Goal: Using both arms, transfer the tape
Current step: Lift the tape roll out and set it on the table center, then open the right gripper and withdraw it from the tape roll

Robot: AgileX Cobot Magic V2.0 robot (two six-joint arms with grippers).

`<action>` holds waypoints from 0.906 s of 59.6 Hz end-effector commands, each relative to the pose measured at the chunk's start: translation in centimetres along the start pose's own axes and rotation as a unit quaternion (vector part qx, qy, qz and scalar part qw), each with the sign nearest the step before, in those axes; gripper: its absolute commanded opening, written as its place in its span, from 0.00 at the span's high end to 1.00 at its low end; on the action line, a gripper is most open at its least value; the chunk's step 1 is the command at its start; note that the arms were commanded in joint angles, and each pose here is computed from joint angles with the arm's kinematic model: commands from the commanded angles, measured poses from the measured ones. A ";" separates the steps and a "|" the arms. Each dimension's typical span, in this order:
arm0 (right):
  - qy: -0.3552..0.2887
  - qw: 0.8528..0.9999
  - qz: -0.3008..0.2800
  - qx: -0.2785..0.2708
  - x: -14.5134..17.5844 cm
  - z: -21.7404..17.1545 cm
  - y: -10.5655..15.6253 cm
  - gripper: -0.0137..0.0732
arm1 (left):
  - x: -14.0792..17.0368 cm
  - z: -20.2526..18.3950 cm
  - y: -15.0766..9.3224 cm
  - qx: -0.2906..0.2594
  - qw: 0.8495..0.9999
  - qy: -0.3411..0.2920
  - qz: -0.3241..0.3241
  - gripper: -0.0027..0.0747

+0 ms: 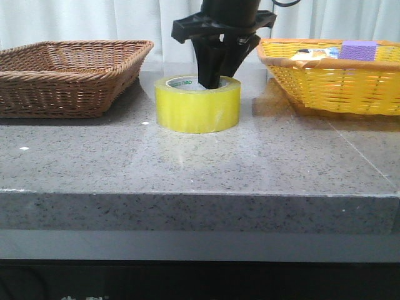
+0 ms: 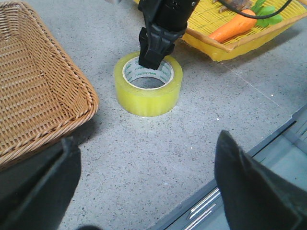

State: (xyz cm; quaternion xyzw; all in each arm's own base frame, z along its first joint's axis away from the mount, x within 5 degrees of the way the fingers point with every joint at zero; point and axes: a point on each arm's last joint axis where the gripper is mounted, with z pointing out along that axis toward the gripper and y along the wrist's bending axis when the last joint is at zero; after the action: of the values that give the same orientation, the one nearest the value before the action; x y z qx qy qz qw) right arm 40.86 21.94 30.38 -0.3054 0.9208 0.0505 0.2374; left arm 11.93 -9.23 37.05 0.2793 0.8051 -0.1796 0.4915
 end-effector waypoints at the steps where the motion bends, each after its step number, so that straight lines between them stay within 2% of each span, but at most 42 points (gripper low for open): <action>1: -0.081 0.997 0.009 0.008 -1.2 -6.7 0.0 0.40 | -1.6 -0.6 -0.2 0.005 0.999 -0.050 -0.003 0.23; 17: -0.156 0.986 0.054 -0.002 0.2 -16.6 0.6 0.40 | -1.6 -0.7 -0.2 0.005 0.999 -0.051 -0.003 0.23; 25: -0.190 0.980 0.057 -0.016 1.8 -19.9 1.2 0.40 | -1.6 -0.7 -0.2 0.005 0.999 -0.051 -0.003 0.23; 38: -0.258 0.963 0.075 -0.039 5.8 -22.0 2.3 0.40 | -1.6 -0.7 -0.2 0.005 0.999 -0.051 -0.003 0.23; 54: -0.313 0.945 0.083 -0.030 13.0 -23.5 3.2 0.40 | -1.6 -0.7 -0.2 0.005 0.999 -0.051 -0.003 0.23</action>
State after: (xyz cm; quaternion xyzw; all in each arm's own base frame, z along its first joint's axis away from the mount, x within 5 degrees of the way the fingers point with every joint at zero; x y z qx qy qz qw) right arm 22.76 13.27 43.02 -0.2168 0.8604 0.1710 0.4283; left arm 11.93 -9.23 37.05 0.2795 0.8050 -0.1795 0.4915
